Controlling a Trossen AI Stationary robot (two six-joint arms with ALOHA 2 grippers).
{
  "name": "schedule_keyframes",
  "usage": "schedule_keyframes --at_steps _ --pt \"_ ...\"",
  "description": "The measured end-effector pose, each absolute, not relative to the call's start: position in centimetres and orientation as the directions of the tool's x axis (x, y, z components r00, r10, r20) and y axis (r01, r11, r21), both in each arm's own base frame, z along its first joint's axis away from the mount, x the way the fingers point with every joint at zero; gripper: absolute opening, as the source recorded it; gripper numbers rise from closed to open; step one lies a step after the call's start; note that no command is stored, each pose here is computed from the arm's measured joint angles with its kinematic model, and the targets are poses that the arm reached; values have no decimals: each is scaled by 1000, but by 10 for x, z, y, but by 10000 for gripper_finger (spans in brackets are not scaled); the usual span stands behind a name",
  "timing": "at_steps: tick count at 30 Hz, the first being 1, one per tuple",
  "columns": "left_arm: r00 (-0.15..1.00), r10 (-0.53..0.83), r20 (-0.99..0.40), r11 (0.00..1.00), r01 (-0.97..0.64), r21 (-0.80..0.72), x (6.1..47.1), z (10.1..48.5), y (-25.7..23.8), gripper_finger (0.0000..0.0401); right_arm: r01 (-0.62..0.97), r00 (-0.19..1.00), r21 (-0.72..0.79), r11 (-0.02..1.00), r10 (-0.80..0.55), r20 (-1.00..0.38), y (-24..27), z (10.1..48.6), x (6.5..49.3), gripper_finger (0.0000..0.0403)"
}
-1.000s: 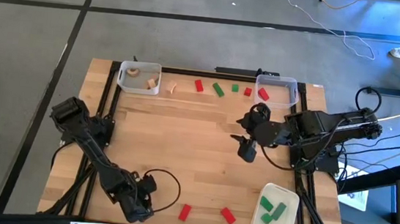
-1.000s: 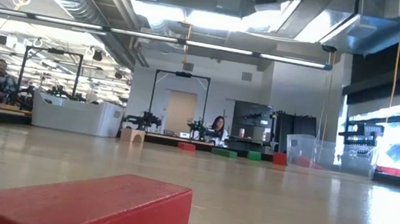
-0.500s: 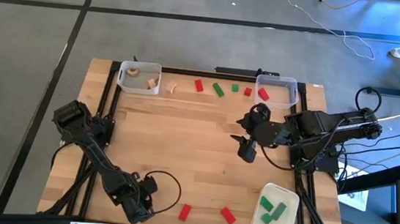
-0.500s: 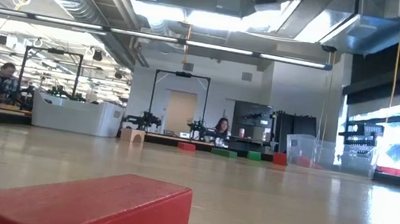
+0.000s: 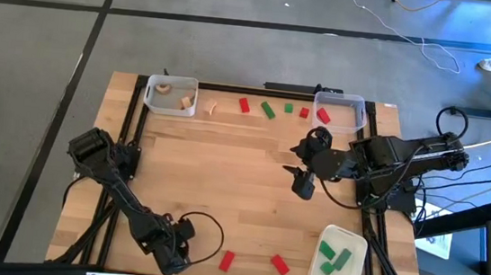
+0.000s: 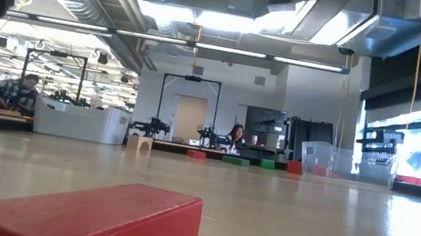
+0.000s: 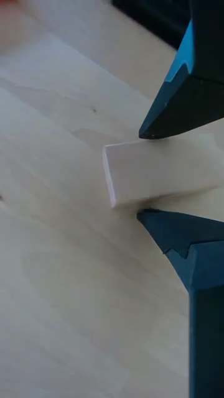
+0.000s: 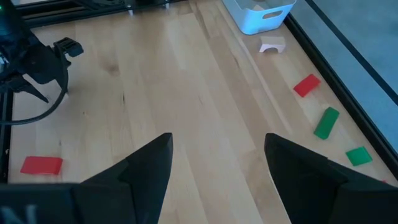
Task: Sort & place blocks by color
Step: Put the light brown block into the gray bin
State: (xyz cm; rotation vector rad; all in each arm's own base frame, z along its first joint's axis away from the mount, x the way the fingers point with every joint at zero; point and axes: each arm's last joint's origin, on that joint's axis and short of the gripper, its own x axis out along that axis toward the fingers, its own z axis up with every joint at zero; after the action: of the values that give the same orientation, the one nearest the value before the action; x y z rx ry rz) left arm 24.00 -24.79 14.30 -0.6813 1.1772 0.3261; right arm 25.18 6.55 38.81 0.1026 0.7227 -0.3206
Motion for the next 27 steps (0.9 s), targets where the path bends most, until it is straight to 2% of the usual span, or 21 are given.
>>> schedule_keyframes --at_steps 10,20,27 --pt "348 -89 -933 715 -630 -304 241 137 -247 191 323 704 -18 946 -253 -664 65 388 252 255" --pt "261 -50 -964 712 -668 -217 241 134 -235 117 322 704 -19 946 -253 -664 65 388 252 255" --pt "261 -68 -963 692 -683 -234 246 140 -228 116 322 703 -20 947 -253 -664 65 388 252 255"
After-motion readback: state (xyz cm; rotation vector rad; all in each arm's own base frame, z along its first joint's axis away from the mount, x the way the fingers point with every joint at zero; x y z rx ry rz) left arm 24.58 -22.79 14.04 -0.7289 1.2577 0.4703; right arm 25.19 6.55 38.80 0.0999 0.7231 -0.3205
